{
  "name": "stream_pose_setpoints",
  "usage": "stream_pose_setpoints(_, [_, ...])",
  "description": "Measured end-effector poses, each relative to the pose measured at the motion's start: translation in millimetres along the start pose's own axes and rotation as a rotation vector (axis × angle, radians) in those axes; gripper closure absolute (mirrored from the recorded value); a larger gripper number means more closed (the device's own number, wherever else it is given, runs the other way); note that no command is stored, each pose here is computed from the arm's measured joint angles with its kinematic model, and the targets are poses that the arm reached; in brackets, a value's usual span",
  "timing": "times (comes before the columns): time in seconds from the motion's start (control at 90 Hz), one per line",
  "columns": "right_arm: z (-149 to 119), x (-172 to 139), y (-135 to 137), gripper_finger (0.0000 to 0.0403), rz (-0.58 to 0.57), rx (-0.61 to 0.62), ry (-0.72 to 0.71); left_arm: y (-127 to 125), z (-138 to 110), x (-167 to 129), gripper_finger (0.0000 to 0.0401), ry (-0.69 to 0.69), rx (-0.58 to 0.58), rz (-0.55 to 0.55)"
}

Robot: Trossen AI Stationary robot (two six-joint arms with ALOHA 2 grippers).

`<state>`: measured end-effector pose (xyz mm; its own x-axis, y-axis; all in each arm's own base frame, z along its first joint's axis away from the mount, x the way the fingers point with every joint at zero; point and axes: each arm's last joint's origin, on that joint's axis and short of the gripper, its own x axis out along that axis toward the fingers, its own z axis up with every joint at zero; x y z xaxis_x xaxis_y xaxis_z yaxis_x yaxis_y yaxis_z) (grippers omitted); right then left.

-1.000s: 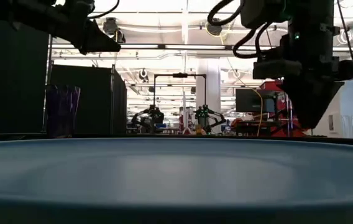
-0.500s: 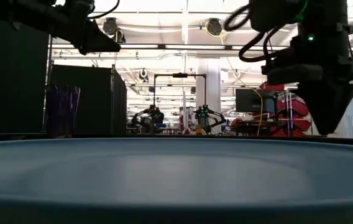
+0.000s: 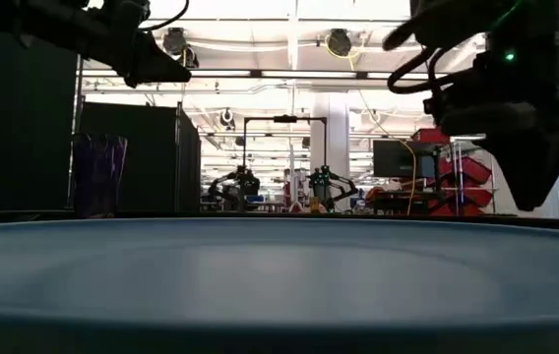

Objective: Set table place
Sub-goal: Move the table knife to the right of the table mat

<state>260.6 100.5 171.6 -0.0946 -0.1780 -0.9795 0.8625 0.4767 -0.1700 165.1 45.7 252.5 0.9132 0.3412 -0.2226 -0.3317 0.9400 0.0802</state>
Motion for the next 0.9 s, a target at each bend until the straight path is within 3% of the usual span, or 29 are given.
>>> stream_pose_setpoints(0.289, [1,-1,11,0.0312,0.115,0.050,-0.010,0,0,0,0.0359,0.000,0.000,0.000])
stream_pose_setpoints(0.611, [2,-1,11,0.0243,0.110,0.024,-0.022,0,0,0,0.0359,-0.001,0.001,0.000])
stream_pose_setpoints(0.9, [2,-1,11,0.0246,0.111,0.022,-0.023,0,0,0,0.0359,-0.001,0.001,0.000])
